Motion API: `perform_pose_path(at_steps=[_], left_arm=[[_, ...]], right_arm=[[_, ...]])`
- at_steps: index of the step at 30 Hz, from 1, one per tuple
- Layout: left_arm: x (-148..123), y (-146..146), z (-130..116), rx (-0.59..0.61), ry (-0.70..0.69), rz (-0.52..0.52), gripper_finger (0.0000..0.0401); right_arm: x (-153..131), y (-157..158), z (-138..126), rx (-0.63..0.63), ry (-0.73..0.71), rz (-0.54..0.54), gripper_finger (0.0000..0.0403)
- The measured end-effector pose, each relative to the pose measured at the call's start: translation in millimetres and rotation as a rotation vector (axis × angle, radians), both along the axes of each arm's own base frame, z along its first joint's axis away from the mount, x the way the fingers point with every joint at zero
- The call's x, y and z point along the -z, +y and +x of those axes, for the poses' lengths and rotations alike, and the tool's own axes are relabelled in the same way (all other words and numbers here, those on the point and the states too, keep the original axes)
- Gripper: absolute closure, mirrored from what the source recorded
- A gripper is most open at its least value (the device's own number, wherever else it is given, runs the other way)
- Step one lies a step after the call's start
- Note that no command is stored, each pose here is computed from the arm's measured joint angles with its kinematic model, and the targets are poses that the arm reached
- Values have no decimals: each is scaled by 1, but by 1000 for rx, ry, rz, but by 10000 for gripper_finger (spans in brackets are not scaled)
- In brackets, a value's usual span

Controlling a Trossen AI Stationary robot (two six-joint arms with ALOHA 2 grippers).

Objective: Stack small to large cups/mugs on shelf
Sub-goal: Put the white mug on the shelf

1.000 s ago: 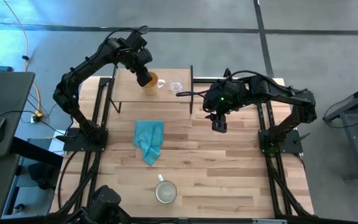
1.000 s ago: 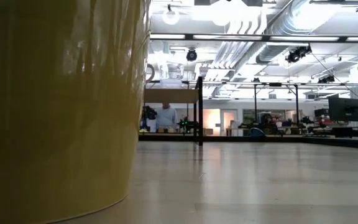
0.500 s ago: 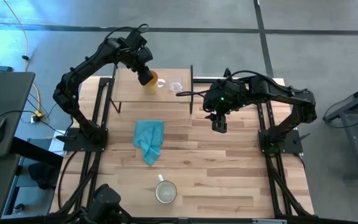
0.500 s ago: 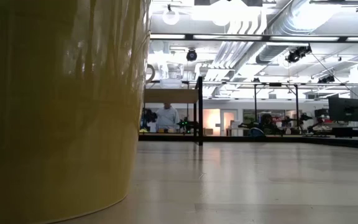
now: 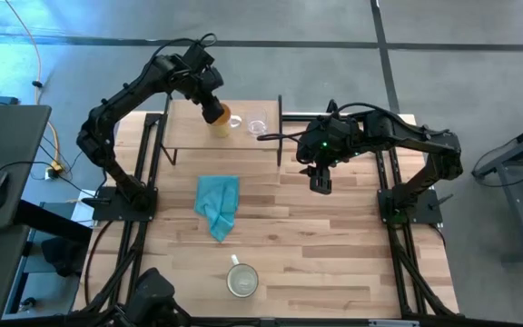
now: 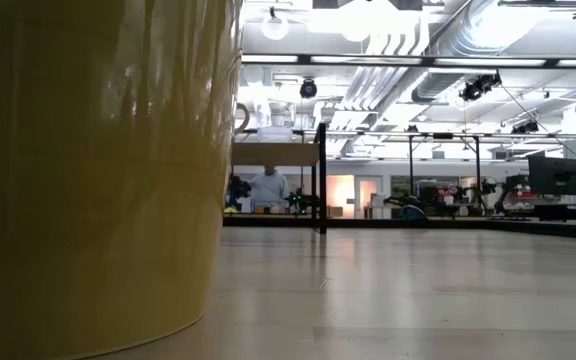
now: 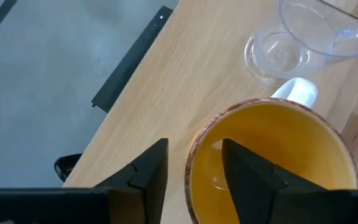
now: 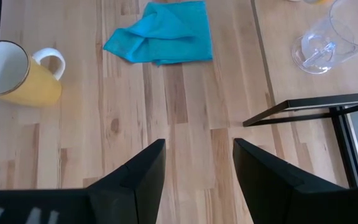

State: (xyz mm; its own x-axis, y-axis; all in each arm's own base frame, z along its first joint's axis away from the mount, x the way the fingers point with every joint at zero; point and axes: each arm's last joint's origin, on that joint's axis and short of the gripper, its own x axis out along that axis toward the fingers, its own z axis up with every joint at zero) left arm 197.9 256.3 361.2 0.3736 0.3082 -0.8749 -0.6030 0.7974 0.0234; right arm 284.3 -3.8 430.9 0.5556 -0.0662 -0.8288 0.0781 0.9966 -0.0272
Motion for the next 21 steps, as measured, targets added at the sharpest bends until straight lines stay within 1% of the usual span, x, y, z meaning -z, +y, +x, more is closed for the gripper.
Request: perform_pose_path(at_steps=[4,10,17,21], left_arm=[[-5,-3,-2,0,-12,16,263],[-19,-14,-10,0,-41,52,261],[-42,-39,-28,2,-105,61,261],[-56,-57,-39,19,-178,42,261]], right_arm=[[0,0,0,-1,0,1,222],[0,0,0,-9,1,-3,222],[0,0,0,-17,1,-8,222],[0,0,0,-17,-4,-8,222]])
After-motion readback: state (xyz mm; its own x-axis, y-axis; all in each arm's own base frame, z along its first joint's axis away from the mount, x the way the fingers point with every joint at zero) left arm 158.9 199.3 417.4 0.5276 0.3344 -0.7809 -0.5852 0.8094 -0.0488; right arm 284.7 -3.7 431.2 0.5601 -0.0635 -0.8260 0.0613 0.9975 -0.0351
